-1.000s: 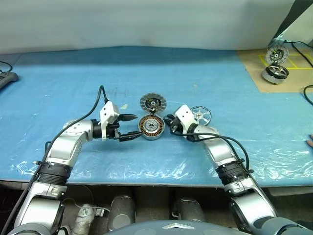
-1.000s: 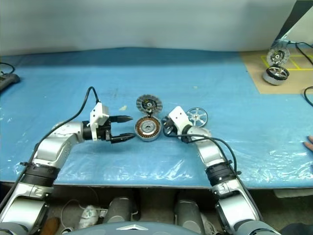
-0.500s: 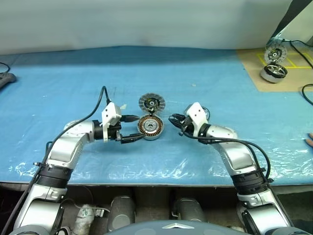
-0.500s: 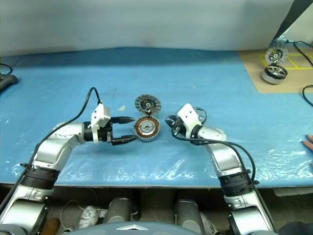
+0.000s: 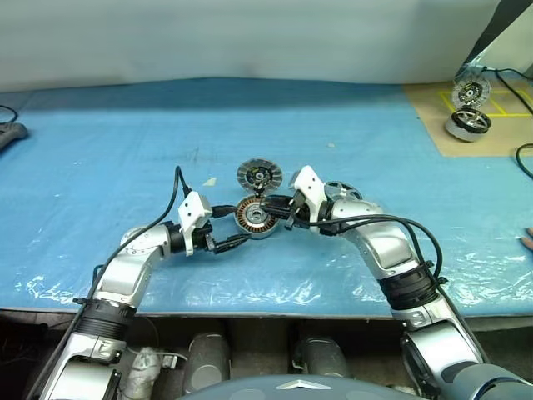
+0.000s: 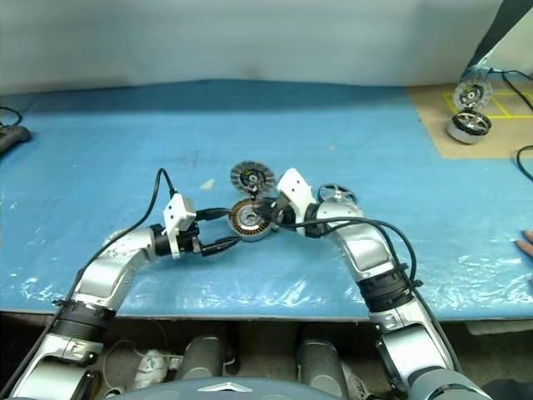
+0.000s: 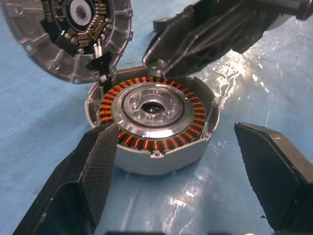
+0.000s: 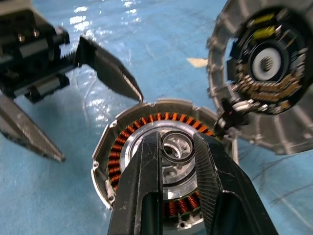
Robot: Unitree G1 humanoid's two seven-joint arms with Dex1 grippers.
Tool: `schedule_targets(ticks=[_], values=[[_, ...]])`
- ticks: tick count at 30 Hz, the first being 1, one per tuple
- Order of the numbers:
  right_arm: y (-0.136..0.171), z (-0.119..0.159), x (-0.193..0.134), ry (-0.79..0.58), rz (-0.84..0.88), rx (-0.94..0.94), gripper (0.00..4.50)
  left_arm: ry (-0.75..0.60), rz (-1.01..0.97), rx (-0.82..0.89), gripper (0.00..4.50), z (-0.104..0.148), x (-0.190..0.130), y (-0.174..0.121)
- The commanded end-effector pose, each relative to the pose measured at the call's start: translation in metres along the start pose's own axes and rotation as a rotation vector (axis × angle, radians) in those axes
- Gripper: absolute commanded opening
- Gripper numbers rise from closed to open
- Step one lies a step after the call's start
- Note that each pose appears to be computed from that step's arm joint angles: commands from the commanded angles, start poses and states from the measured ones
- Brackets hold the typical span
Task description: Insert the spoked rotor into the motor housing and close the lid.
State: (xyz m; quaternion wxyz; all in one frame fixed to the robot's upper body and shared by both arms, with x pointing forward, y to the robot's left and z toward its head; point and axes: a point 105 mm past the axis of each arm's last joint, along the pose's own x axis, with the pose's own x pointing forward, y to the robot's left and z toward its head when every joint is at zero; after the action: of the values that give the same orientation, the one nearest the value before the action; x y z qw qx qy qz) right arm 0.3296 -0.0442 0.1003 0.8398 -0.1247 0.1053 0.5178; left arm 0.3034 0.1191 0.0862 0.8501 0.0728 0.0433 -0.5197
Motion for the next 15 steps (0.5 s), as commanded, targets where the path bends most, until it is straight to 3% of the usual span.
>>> schedule_targets(ticks=[1, 8, 15], values=[[0.0, 0.012, 0.002, -0.031, 0.013, -0.082, 0.55, -0.031, 0.047, 0.039, 4.03, 0.016, -0.015, 0.008], [0.002, 0.013, 0.005, -0.036, 0.031, -0.081, 0.55, -0.039, 0.034, 0.045, 4.03, 0.038, -0.024, -0.004], [0.0, 0.0, 0.017, 0.02, 0.046, -0.087, 0.55, -0.021, 0.028, 0.018, 4.03, 0.027, -0.016, -0.012]])
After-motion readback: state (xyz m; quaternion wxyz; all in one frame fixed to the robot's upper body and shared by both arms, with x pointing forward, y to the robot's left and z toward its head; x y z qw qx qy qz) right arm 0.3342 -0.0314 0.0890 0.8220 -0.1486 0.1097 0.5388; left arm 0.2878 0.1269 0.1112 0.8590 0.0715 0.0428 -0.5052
